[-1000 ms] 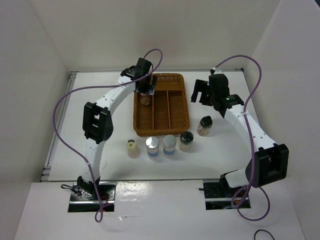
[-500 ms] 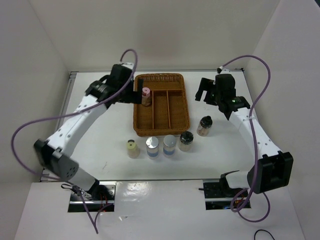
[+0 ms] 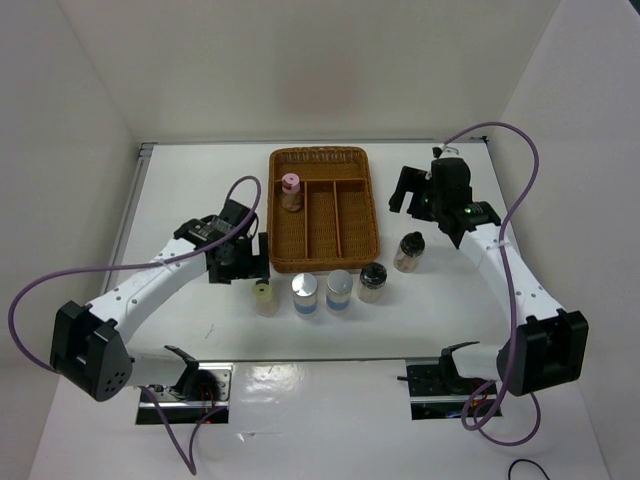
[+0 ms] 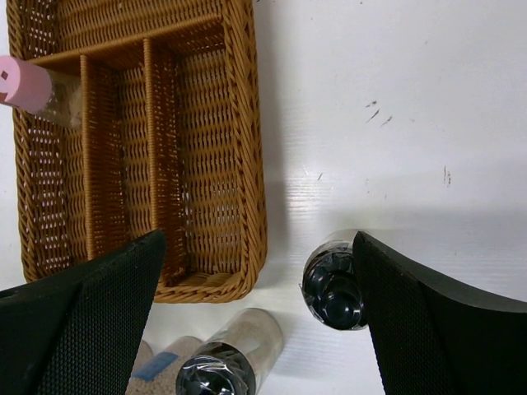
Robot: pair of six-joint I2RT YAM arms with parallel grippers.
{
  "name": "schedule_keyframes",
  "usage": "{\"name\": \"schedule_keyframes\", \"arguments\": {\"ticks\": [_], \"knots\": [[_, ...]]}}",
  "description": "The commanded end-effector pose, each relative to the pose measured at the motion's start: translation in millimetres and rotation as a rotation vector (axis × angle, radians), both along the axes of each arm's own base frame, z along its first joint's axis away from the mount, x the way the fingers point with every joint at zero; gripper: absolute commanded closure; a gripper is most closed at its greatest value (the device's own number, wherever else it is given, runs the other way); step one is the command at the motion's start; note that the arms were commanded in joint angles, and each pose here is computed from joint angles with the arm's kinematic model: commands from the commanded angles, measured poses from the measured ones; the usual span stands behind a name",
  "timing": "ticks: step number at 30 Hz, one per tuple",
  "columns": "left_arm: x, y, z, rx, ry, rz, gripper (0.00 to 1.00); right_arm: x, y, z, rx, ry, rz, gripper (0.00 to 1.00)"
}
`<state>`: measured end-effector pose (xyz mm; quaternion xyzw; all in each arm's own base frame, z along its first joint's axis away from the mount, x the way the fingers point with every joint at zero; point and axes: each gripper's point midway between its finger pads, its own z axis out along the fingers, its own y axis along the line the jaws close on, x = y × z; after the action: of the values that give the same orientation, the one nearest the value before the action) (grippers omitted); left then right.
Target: Organize the condiment bottles
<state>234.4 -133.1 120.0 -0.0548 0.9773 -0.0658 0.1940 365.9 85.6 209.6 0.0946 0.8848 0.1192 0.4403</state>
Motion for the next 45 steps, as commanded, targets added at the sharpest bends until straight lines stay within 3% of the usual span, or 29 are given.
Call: {"name": "schedule_keyframes", "arguments": {"ticks": [1, 9, 13, 20, 28, 30, 34, 41, 45], "knots": [[-1.5, -15.5, 13.0, -0.107, -0.032, 0.025, 0.01, -5.9, 0.9, 8.9, 0.031, -0.028, 0.001, 0.02], [-5.3, -39.0, -1.2, -0.067, 0.015, -0.086, 0.05, -6.7, -0.8, 4.9, 0.031, -0.019, -0.013, 0.02], [-7.1, -35.5, -12.2, -0.020, 0.046, -0.074, 0.13, -8.5, -2.8, 4.0, 0.026, -0.020, -0.020, 0.02], [-12.3, -31.4, -11.7, 0.000, 0.055, -0.054, 0.17, -8.1, -4.0, 4.1, 0.028, -0.020, -0.033, 0.02], [-16.3, -36.7, -22.3, 0.037, 0.092, -0.080, 0.41, -4.8, -3.3, -0.6, 0.026, -0.011, -0.033, 0.02], [-13.7, -39.9, -14.9, 0.038, 0.075, -0.087, 0.52, -4.8, -3.3, -0.6, 0.026, -0.011, -0.033, 0.02], [-6.3, -35.8, 12.1, 0.077, 0.035, -0.076, 0.59, -1.5, -2.7, -3.6, 0.024, -0.001, -0.033, 0.02], [37.1, -25.8, 111.2, 0.151, -0.200, -0.064, 0.59, 5.4, -2.9, -0.4, 0.020, -0.011, -0.041, 0.02], [79.8, -35.7, 135.3, 0.172, -0.300, -0.081, 0.59, 11.7, 0.3, 1.9, 0.035, -0.016, -0.039, 0.02]]}}
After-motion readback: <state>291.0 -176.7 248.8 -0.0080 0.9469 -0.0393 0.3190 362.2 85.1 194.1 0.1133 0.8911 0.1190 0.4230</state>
